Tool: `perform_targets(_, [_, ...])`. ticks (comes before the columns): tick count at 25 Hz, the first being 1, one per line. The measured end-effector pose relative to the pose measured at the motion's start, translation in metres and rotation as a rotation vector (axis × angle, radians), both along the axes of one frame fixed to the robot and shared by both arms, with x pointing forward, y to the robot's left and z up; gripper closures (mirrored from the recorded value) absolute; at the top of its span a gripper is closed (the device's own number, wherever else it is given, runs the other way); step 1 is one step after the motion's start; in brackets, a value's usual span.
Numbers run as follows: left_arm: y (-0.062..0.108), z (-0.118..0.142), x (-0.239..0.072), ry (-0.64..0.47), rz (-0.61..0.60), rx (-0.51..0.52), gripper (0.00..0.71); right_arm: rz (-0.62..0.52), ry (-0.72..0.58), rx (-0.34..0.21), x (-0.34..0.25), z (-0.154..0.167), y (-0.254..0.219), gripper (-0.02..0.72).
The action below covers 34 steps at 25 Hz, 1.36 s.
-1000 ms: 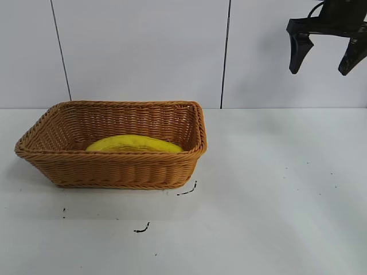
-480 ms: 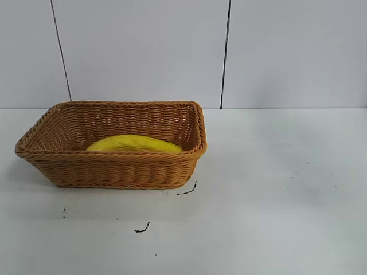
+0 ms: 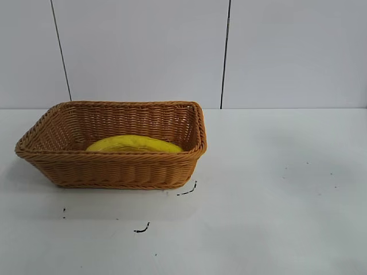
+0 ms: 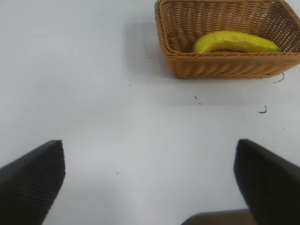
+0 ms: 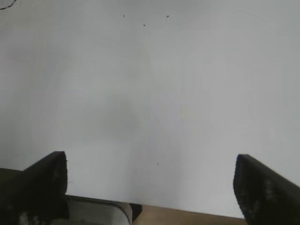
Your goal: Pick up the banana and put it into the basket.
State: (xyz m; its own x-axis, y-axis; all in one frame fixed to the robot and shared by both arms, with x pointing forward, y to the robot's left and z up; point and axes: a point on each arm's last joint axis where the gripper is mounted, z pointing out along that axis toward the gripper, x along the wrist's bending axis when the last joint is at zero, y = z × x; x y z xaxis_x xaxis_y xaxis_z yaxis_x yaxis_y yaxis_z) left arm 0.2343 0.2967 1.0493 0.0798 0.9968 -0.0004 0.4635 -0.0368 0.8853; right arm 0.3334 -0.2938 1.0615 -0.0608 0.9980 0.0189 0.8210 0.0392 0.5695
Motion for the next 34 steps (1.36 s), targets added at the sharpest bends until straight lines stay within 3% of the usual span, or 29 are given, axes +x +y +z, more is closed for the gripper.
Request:
perform_targets(3, [0.0,0.0,0.0,0.0,0.0,0.0,0.015,0.003,-0.071,-0.003,-0.028,-0.017,0.0,0.014])
perform_targets(15, [0.0,0.0,0.0,0.0,0.0,0.0,0.015,0.0,-0.514,-0.007,-0.095,-0.007,-0.001,0.014])
perform_targets(34, [0.0,0.0,0.0,0.0,0.0,0.0,0.015,0.007,-0.536,0.0,-0.099,-0.007,-0.001,0.014])
